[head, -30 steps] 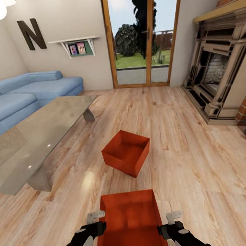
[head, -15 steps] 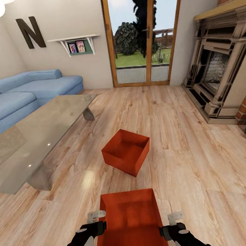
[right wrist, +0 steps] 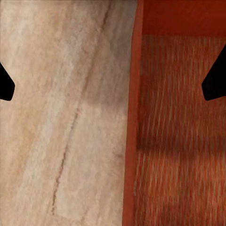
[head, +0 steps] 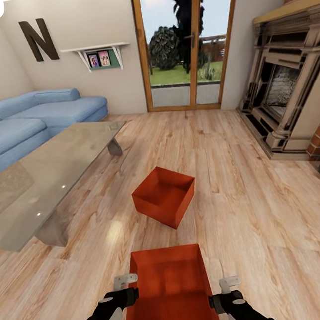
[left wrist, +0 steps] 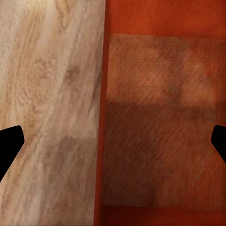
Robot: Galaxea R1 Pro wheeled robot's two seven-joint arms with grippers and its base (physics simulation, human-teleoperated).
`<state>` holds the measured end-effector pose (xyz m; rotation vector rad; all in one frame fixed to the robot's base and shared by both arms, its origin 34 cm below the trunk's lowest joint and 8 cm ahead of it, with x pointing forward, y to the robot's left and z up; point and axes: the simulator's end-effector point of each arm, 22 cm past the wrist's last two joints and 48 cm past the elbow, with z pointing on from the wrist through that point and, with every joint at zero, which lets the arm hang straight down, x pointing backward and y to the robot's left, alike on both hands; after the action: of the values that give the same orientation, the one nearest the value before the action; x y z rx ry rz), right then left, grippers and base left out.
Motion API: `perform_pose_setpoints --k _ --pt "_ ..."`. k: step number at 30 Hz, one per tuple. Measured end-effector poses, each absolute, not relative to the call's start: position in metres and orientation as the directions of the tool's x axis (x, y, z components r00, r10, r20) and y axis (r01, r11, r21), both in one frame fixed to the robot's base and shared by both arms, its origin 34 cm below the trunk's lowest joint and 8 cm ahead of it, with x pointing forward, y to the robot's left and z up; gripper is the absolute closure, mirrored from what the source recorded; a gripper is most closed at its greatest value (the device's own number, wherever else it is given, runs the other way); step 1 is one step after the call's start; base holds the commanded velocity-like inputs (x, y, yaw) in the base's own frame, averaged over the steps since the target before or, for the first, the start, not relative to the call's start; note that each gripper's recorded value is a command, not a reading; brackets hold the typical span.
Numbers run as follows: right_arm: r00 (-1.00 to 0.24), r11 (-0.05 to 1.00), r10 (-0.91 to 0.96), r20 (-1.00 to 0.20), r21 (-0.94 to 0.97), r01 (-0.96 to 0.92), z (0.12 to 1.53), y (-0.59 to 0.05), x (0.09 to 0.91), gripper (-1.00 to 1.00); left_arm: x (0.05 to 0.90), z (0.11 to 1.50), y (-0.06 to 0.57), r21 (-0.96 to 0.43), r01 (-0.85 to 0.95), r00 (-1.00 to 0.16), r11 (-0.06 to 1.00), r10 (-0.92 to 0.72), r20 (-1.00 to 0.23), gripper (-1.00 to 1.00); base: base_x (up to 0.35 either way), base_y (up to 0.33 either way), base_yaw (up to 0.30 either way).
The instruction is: Move the two storage containers from the living room to the garage. In the garage, place one container on the floor and stack the other container on top of it (either order is fine).
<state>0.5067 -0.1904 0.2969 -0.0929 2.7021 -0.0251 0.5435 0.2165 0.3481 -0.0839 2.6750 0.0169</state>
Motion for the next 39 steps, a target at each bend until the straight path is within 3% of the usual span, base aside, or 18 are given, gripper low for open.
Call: perform_pose_setpoints --k 39 --pt "-0.920 0.998 -0.068 -0.387 -0.025 -0.064 0.279 -0.187 0.493 -1.00 0.530 0.327 0.216 0.001 -0.061 -0.912 0.998 -0.056 -0.406 -1.00 0.000 0.000 0.000"
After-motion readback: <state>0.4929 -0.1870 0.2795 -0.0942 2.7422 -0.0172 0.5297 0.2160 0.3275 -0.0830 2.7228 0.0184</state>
